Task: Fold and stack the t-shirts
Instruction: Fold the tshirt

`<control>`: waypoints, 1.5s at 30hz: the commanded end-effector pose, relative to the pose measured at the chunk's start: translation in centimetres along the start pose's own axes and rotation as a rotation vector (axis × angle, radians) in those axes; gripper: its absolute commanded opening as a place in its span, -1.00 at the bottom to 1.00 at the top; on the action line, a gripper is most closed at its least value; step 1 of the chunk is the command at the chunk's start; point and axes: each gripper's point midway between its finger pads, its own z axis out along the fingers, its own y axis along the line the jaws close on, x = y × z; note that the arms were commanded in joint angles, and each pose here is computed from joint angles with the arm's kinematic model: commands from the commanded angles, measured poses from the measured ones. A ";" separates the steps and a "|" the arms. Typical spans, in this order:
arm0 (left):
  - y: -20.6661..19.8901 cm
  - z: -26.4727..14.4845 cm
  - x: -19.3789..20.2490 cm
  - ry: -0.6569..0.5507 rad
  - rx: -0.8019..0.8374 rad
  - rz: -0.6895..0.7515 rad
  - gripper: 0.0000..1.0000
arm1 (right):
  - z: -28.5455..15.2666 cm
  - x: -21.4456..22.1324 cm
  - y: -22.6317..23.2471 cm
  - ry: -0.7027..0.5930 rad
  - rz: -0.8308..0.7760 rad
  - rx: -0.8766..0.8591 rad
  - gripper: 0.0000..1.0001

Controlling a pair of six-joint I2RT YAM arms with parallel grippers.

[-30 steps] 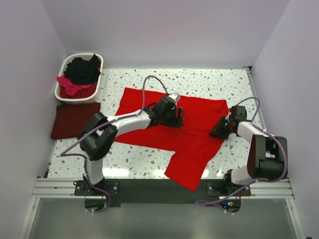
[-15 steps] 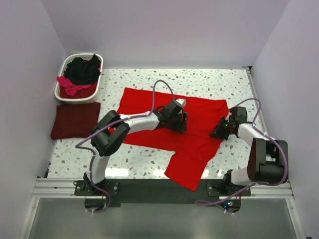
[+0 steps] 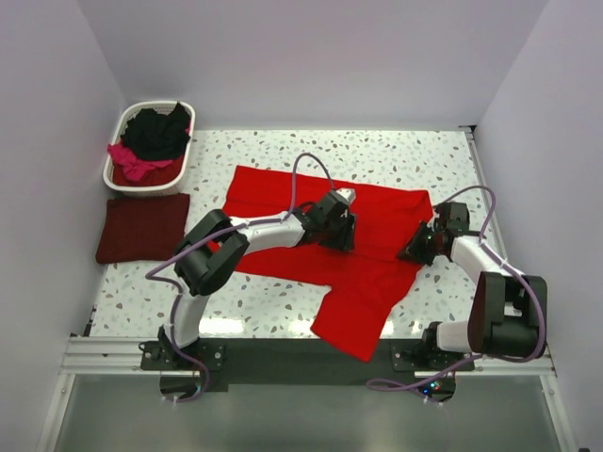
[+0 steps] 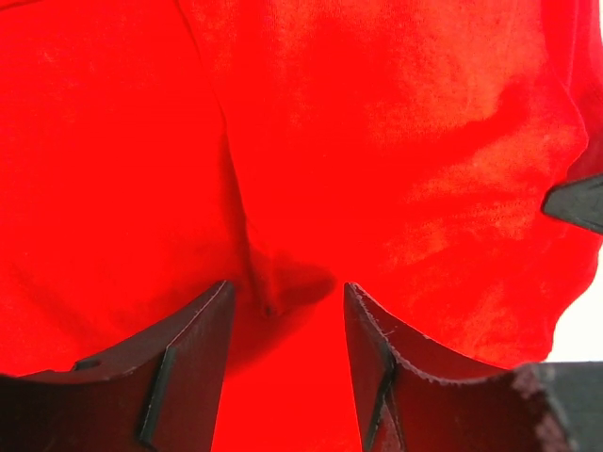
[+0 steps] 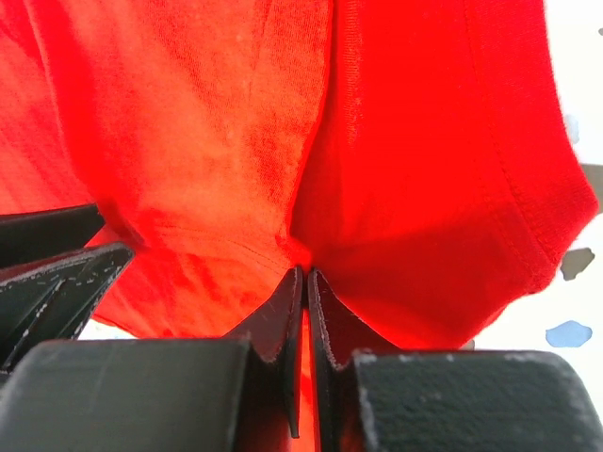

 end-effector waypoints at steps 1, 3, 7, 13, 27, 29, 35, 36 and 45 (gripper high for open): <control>-1.3 0.5 -1.2 -0.031 0.025 -0.016 0.09 | -1.1 -1.0 0.6 -0.033 -0.030 -0.003 -0.92; -1.2 0.7 -1.1 -0.029 0.023 -0.017 0.01 | -1.2 -1.0 0.7 -0.035 -0.034 -0.004 -0.95; -1.5 0.8 -1.2 -0.028 0.029 -0.020 -0.13 | -1.4 -1.0 0.8 -0.036 -0.039 -0.004 -0.95; -2.1 0.7 -1.4 -0.035 0.041 -0.016 -0.31 | -1.3 -0.9 0.6 -0.027 -0.047 0.001 -0.74; -2.1 0.6 -1.4 -0.036 0.039 -0.016 -0.33 | -0.9 -0.7 0.3 -0.007 -0.043 0.012 -0.58; -2.2 0.6 -1.5 -0.037 0.040 -0.016 -0.33 | -0.7 -0.6 -0.1 -0.007 -0.034 0.028 -0.55; -2.3 0.6 -1.4 -0.036 0.042 -0.015 -0.33 | 0.4 -0.2 -0.4 0.008 -0.023 0.020 -0.54; -2.2 0.6 -1.5 -0.036 0.041 -0.018 -0.33 | 0.4 -0.2 -0.4 0.007 -0.021 0.017 -0.54; -2.3 0.6 -1.5 -0.039 0.043 -0.015 -0.36 | -0.3 -1.0 1.2 -0.008 -0.025 -0.041 -0.64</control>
